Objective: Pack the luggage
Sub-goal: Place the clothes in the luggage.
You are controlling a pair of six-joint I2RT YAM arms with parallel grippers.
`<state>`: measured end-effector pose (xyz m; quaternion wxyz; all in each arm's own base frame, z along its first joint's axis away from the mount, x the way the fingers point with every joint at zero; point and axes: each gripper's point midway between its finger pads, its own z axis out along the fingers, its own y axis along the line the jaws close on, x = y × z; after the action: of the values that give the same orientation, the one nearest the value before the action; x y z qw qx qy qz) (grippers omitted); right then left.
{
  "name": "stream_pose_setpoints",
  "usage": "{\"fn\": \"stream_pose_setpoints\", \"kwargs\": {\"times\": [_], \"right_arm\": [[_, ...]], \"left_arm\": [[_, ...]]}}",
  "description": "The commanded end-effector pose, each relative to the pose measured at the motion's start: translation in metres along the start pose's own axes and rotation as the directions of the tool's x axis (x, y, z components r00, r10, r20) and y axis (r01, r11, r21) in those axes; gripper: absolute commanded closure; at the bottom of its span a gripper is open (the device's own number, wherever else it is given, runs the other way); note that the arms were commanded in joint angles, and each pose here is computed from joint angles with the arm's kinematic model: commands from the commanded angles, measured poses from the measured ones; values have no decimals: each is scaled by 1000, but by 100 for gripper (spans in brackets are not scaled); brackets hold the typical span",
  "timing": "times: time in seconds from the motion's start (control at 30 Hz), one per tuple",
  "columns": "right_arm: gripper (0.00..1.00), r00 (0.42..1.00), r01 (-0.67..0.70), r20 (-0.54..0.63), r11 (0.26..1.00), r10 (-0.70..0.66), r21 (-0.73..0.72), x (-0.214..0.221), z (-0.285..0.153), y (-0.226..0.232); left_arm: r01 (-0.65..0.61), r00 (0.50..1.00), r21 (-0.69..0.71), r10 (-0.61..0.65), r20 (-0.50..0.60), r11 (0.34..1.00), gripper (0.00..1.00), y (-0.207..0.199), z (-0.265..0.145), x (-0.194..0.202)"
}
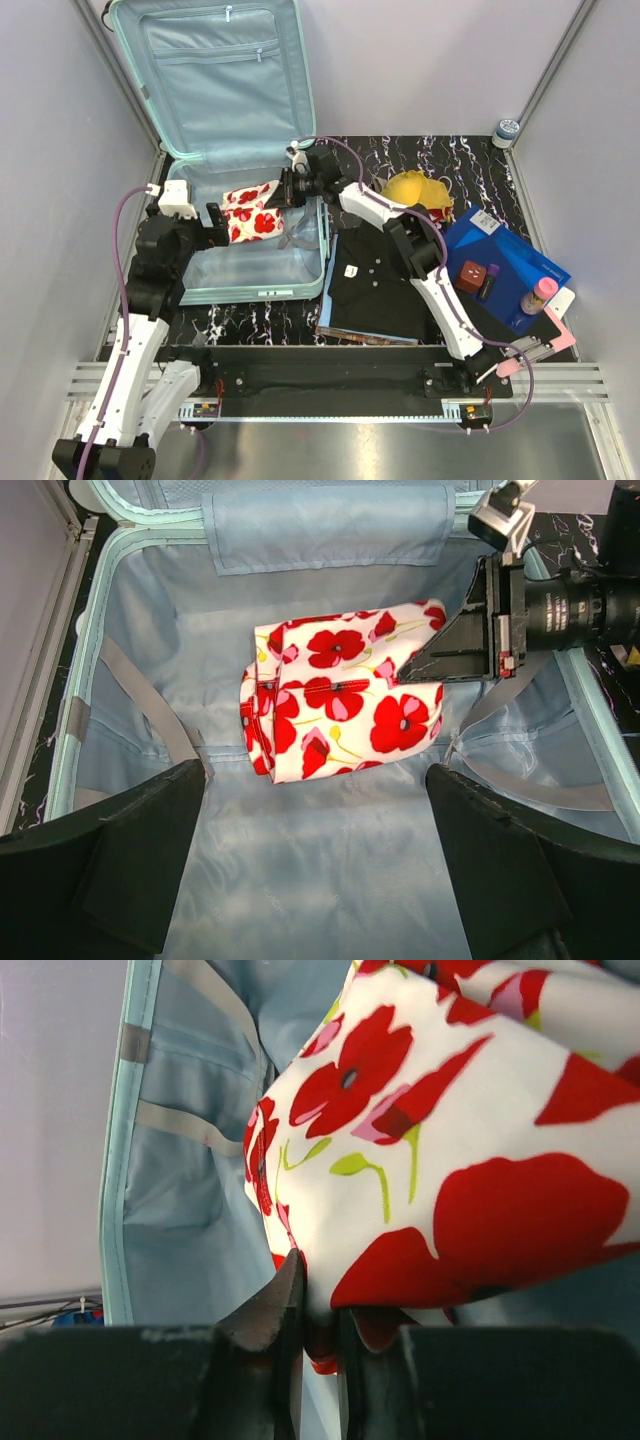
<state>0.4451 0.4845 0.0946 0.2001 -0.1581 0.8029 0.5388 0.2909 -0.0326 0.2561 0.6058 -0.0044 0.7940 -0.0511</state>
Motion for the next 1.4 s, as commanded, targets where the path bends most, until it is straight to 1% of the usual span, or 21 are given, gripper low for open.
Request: {"fn": "stream_pose_setpoints", "kwargs": {"times": [0.0,0.03,0.07,0.1,0.17,0.33,0.4,0.47,0.5,0.53,0.6,0.63,0.7,0.8,1.0,1.13,1.27,1.3,1.33,1.37], "right_arm": [[100,998,-44,41,998,42,39,-20,-28,28],[100,997,-72,31,995,70,67,-13,-31,21],[100,997,-68,44,995,64,73,-17,-38,30],[100,995,-88,48,989,83,117,-15,-42,22],[100,995,-84,65,980,73,181,-15,-51,16],[100,997,-65,61,949,48,308,-13,-64,-4],[100,997,-69,58,926,51,371,-13,-69,-14],[100,998,-45,68,907,18,418,-21,-73,-21],[100,998,-43,51,897,23,440,-17,-75,-25],[100,999,-26,51,891,3,453,-23,-75,-27],[100,999,-22,36,856,3,516,-21,-81,-38],[100,999,-4,40,847,-20,532,-28,-81,-39],[100,999,6,34,811,-32,586,-29,-88,-48],[100,998,14,42,792,-50,610,-37,-92,-49],[100,996,22,51,785,-69,619,-45,-97,-41],[100,997,29,34,752,-68,658,-42,-103,-49],[100,998,36,8,735,-57,677,-35,-105,-56],[98,998,39,6,735,-58,677,-35,-104,-56],[91,998,40,1,735,-56,677,-34,-104,-56],[82,999,38,-2,735,-50,677,-33,-105,-56]], "left_arm": [[-15,998,-6,16,61,1000,1,0,-2,-14],[-15,998,-6,16,61,1000,1,0,-2,-14],[-15,998,-6,16,61,1000,1,0,-2,-14],[-16,998,-5,16,62,1000,1,0,-2,-15],[-16,998,-3,16,64,1000,1,-1,-2,-15],[-18,998,3,17,57,1000,1,-2,-1,-13],[-18,998,4,18,60,1000,1,-3,-1,-14],[-18,998,5,18,57,1000,1,-3,-1,-13],[-19,998,7,18,57,1000,1,-3,-1,-13],[-19,998,9,19,58,1000,1,-4,-1,-14],[-19,998,10,19,58,1000,1,-4,-1,-14],[-20,998,10,19,57,1000,1,-4,-1,-13],[-20,998,13,20,56,1000,1,-5,-1,-13],[-21,998,14,20,55,1000,1,-6,0,-13],[-23,998,20,22,51,1000,1,-7,0,-12],[-23,998,21,22,51,1000,1,-8,0,-12],[-24,999,26,23,49,999,1,-9,0,-11],[-26,998,26,24,49,999,1,-9,0,-11],[-26,998,24,24,53,999,1,-9,-1,-12],[-26,998,24,24,53,999,1,-9,-1,-12]]}}
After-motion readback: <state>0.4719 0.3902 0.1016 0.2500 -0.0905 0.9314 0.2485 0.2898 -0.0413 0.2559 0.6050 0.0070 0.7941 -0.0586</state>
